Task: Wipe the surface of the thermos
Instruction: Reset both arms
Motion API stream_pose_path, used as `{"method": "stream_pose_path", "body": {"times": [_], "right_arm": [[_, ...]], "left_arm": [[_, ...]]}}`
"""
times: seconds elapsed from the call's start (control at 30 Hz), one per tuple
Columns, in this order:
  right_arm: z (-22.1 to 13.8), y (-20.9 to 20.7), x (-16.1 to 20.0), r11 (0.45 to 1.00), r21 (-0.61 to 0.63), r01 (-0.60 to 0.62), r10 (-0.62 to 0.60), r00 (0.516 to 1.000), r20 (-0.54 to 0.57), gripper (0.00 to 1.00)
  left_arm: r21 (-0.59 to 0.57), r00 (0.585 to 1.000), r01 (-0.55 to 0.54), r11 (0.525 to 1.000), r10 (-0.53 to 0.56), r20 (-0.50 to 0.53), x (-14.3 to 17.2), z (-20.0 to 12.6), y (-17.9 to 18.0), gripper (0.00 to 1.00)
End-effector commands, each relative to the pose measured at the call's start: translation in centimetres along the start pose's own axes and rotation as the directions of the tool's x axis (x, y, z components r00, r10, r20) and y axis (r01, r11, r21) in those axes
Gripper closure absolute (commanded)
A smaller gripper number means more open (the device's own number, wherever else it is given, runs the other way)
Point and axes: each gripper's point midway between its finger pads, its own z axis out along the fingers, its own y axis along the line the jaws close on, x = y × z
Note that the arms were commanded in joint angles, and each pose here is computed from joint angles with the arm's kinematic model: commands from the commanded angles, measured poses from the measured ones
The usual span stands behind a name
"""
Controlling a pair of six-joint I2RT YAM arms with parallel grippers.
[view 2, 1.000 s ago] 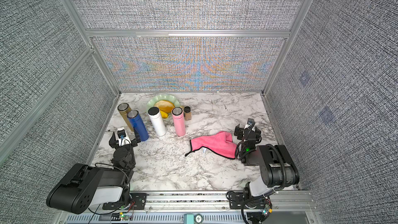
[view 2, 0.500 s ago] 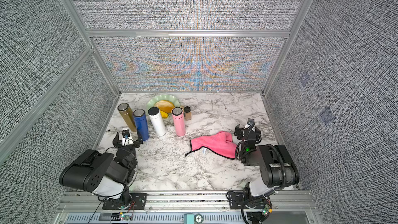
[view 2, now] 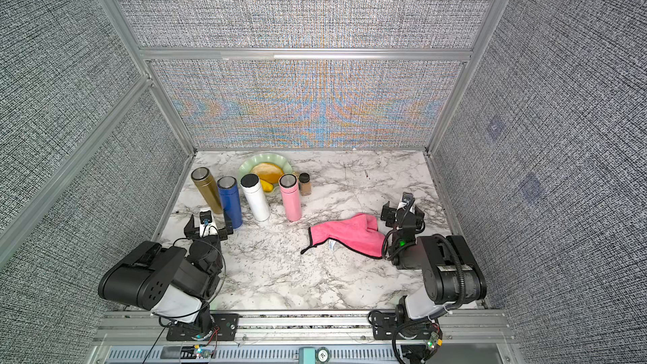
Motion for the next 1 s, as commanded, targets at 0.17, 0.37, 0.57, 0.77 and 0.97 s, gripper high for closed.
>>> {"method": "stream_pose_path", "body": {"times": [0.17,0.37,0.57,0.77,0.97], "right_arm": [[0.0,0.0,-0.6,1.000,0.003,-0.012,0.012,1.000,0.023,0.01],[0.1,0.1,-0.6,1.000,0.000,-0.011,0.011,1.000,0.021,0.01],[-0.5,0.0,-0.6,1.000,-0.001,-0.005,0.005,0.999,0.042,0.01],[-2.9,-1.9,-0.9,0.995,0.027,-0.091,0.086,0.985,0.151,0.01],[-0.3,-0.8,-0.5,0.999,0.025,-0.043,0.042,0.999,0.033,0.01]], "left_arm": [[-0.008,0.991,0.067,0.998,-0.065,0.120,-2.9,-0.4,0.7,0.00],[-0.007,0.991,0.067,0.998,-0.065,0.119,-2.9,-0.4,0.7,0.00],[-0.005,0.991,0.067,0.998,-0.066,0.118,-2.8,-0.5,0.7,0.00],[-0.003,0.990,0.068,0.998,-0.067,0.120,-2.9,-0.5,0.7,0.01],[-0.001,0.991,0.067,0.998,-0.067,0.119,-2.8,-0.5,0.7,0.00]]}}
